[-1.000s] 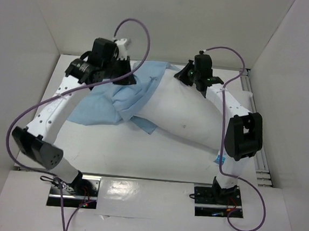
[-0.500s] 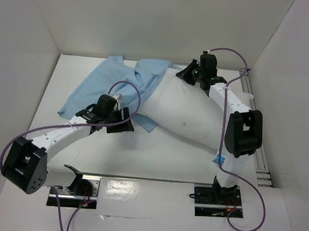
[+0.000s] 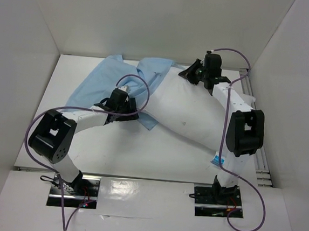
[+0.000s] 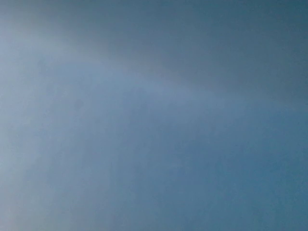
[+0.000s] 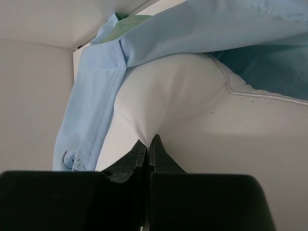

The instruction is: Put the pillow into the pillowcase

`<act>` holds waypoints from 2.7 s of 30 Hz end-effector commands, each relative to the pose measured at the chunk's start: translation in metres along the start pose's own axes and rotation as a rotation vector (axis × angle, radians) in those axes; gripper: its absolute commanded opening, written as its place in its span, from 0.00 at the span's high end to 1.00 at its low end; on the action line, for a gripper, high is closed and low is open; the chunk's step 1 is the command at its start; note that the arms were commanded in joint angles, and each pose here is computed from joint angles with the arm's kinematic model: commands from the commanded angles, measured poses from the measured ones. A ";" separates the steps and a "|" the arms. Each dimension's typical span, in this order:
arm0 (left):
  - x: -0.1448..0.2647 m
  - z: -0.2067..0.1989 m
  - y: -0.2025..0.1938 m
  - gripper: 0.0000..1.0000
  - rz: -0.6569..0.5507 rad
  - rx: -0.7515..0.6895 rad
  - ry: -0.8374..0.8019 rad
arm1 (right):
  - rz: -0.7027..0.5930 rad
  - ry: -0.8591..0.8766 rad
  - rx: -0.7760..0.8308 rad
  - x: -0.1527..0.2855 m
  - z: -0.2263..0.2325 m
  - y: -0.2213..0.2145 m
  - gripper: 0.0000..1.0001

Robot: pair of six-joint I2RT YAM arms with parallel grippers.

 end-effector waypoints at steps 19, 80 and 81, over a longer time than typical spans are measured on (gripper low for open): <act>-0.024 -0.030 0.003 0.28 0.017 0.093 -0.195 | -0.073 0.133 0.023 0.025 0.018 0.039 1.00; -0.031 -0.055 -0.037 0.33 0.081 0.348 0.004 | -0.034 -0.196 0.582 0.111 0.046 0.023 0.00; -0.035 -0.058 -0.035 0.33 0.081 0.348 0.004 | -0.019 -0.251 0.623 0.117 0.046 0.016 0.00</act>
Point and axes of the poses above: each gripper's point midway between its finger pads, its own x axis back along the fingers, its own z axis along the line the jaws close on, y = z × x, the point moved 6 cm from there along x, back along the fingers, and after that the axes turned 7 degrees about x, right-handed, at the moved point
